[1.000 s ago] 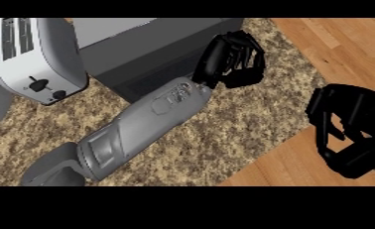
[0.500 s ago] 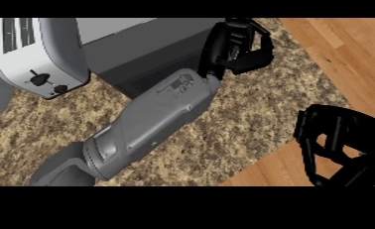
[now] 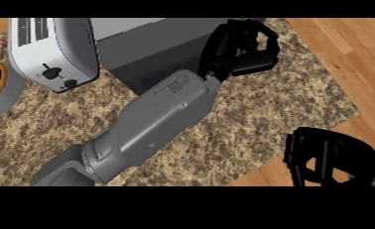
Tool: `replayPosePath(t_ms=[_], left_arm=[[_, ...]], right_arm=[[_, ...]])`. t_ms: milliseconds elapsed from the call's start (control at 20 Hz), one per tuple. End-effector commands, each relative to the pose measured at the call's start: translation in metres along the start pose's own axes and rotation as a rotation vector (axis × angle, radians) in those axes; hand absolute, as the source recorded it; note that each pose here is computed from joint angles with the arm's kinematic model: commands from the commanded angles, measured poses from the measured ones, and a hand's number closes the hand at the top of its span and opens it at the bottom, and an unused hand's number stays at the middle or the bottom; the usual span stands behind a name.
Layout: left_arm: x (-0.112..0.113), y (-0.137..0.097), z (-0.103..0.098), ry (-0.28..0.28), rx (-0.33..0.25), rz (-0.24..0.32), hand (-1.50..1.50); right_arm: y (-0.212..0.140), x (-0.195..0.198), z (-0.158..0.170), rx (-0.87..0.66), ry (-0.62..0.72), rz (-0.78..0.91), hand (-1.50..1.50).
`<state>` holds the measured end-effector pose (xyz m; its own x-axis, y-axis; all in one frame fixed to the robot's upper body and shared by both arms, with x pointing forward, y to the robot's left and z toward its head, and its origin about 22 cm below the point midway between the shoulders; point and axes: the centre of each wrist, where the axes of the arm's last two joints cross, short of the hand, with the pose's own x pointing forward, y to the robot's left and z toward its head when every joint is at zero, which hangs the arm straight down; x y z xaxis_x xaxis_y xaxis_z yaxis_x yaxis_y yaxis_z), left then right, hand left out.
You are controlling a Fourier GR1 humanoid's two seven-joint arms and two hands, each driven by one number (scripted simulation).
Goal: Pick up the milk, place it into the microwave and close the microwave
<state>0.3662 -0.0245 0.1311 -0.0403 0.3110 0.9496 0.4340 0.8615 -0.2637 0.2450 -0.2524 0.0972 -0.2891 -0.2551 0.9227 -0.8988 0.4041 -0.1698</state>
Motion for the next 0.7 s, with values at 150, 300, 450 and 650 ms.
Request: replayPosePath(t_ms=[150,300,450,650], left_arm=[[-0.05,0.066,0.017,0.13,0.229,0.131,1.5],[-0.052,0.075,0.019,0.129,0.203,0.146,1.5],[-0.053,0.086,0.021,0.126,0.188,0.152,1.5],[-0.059,0.087,0.023,0.135,0.151,0.169,1.5]], right_arm=[[0.026,-0.006,-0.001,-0.014,-0.035,-0.047,1.5],[0.032,-0.006,-0.003,-0.027,-0.041,-0.043,1.5],[0.043,-0.008,-0.003,-0.05,-0.054,-0.051,1.5],[0.056,-0.005,-0.007,-0.037,-0.055,-0.049,1.5]])
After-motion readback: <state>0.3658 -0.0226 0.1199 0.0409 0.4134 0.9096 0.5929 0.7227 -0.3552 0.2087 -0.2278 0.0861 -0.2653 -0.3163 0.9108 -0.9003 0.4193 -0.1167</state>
